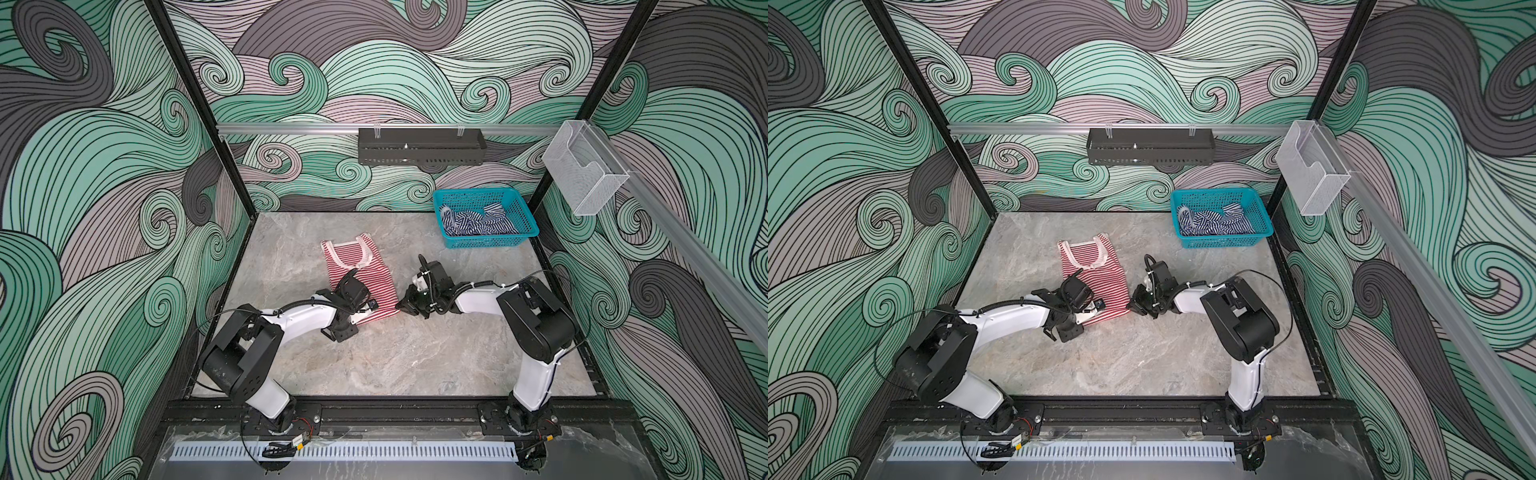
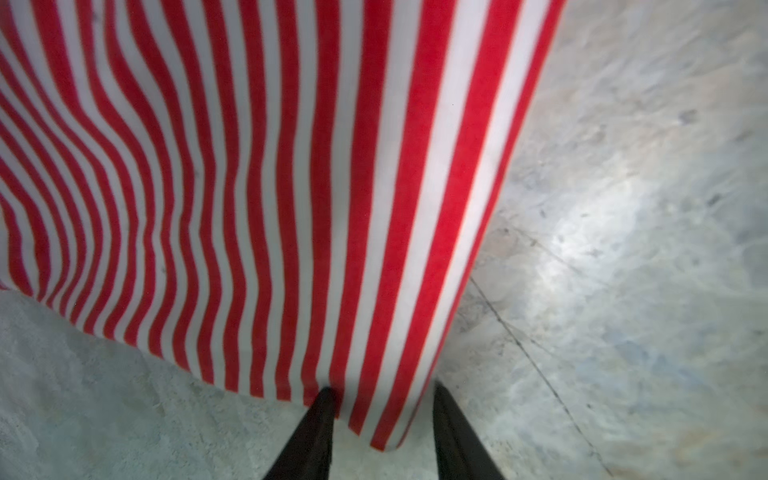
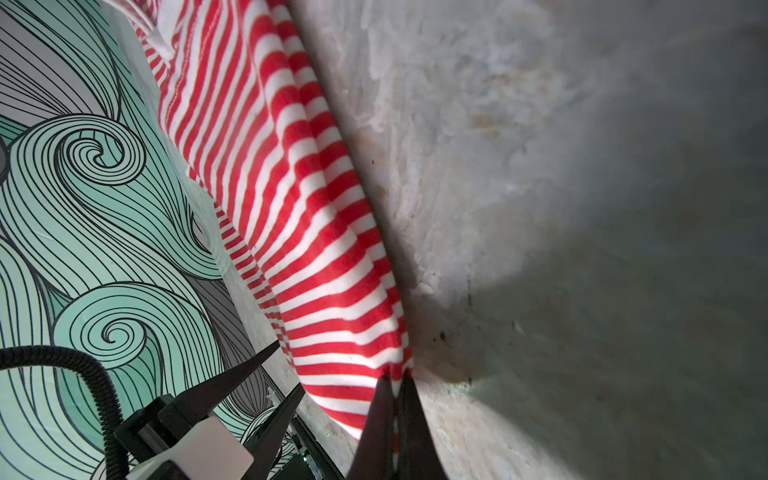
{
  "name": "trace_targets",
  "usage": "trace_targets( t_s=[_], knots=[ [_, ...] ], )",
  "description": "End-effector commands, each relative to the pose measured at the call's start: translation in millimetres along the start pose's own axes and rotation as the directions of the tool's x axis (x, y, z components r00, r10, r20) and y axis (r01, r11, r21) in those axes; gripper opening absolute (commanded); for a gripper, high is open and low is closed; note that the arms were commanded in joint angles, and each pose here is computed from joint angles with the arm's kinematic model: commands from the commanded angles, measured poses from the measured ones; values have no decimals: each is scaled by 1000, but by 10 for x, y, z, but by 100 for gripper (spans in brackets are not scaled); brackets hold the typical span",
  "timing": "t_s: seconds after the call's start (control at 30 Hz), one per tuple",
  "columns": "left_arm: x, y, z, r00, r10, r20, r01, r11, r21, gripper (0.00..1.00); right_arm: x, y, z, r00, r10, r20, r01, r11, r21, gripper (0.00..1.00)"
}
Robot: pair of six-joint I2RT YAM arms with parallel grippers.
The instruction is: Fold and stack the tank tops
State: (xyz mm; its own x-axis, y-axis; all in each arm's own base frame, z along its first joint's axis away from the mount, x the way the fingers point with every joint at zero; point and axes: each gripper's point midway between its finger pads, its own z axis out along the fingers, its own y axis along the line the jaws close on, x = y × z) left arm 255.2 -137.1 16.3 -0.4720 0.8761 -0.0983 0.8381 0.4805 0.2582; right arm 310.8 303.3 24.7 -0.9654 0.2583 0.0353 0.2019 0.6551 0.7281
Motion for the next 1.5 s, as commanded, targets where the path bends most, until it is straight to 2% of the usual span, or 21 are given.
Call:
trace_targets(
  t_s=[0.0,0.13,0.2,0.3,0.5,0.6,0.77,0.9,1.03,1.17,1.23,1.3,1.47],
  knots=[
    [139,-181,89,996,38,-79,-30,995,94,38,-39,143,-110,1000,-9,12,9,999,-34,0],
    [150,-212,125,992,58,-109,-45,992,122,27,-54,168,-143,1000,-10,17,10,999,-43,0],
    [121,-232,101,992,69,-102,-54,988,142,14,-56,171,-162,1000,-10,18,11,999,-46,0],
    [70,-315,30,993,89,-82,-71,977,200,0,-49,172,-204,1000,-12,19,13,999,-49,0],
    [-96,-548,-198,986,164,-33,-149,950,275,0,23,172,-344,999,-34,14,35,999,-39,0],
    [-190,-755,-391,978,206,10,-197,916,350,0,119,143,-461,999,-41,9,42,999,-25,0],
    [-336,-1108,-781,964,248,91,-261,834,486,0,334,108,-821,998,-54,18,54,999,3,0],
    [-466,-1345,-1117,945,276,175,-327,770,548,0,452,146,-1273,995,-67,76,66,998,13,0],
    [-606,-1533,-1580,937,250,243,-349,666,659,0,472,267,-1690,988,-58,144,64,997,-41,0],
    [-719,-1576,-1955,918,226,325,-394,602,695,0,441,419,-1920,982,-62,176,76,994,-75,0],
    [-737,-1554,-2038,907,228,355,-418,603,680,0,412,520,-1969,981,-71,181,88,992,-87,0],
    [-749,-1488,-2005,901,235,365,-426,634,645,0,342,637,-1999,979,-83,187,102,990,-97,0],
    [-858,-1070,-1500,938,158,309,-308,789,531,0,99,830,-1868,981,-101,168,118,989,-94,0]
  ],
)
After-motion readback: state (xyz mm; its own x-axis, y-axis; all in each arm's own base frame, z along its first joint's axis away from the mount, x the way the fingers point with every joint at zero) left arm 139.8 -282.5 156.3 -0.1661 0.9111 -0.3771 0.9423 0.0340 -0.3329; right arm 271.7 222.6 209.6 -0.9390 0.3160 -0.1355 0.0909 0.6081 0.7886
